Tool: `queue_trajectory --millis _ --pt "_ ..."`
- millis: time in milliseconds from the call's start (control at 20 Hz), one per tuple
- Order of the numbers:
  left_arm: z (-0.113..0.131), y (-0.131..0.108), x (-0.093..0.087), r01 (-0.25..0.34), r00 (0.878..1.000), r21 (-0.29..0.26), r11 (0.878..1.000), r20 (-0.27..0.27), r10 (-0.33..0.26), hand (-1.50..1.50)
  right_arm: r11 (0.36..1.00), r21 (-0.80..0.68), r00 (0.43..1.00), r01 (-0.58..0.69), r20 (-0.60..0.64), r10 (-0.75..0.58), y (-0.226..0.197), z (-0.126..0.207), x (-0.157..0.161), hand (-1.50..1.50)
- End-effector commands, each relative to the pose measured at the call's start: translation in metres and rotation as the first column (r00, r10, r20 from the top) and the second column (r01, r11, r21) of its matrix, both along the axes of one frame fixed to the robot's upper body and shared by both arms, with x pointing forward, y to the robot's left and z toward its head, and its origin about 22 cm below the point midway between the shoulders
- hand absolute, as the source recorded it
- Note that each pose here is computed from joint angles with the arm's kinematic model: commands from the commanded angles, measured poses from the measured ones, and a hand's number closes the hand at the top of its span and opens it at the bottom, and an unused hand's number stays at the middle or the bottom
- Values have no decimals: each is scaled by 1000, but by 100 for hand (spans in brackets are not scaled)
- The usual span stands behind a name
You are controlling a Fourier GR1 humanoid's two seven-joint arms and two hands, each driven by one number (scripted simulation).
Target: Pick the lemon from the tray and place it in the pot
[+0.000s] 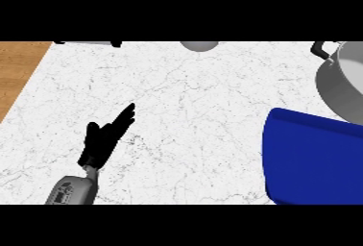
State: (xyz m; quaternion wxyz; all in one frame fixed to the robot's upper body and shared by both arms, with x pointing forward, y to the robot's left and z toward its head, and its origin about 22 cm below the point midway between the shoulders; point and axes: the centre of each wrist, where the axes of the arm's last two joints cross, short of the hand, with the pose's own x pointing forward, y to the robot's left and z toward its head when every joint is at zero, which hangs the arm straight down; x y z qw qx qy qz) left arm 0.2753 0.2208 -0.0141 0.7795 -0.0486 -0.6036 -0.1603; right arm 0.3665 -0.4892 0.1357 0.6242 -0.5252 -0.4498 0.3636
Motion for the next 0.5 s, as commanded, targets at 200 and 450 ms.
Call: queue_trajectory --millis 200,450 --pt "6 -2 -1 25 1000 8 1000 9 -25 0 982 18 909 186 -383 -165 17 -29 7 -150" --pt "0 5 2 -27 1000 -4 1000 4 27 0 984 143 947 103 -316 -54 42 -38 21 -150"
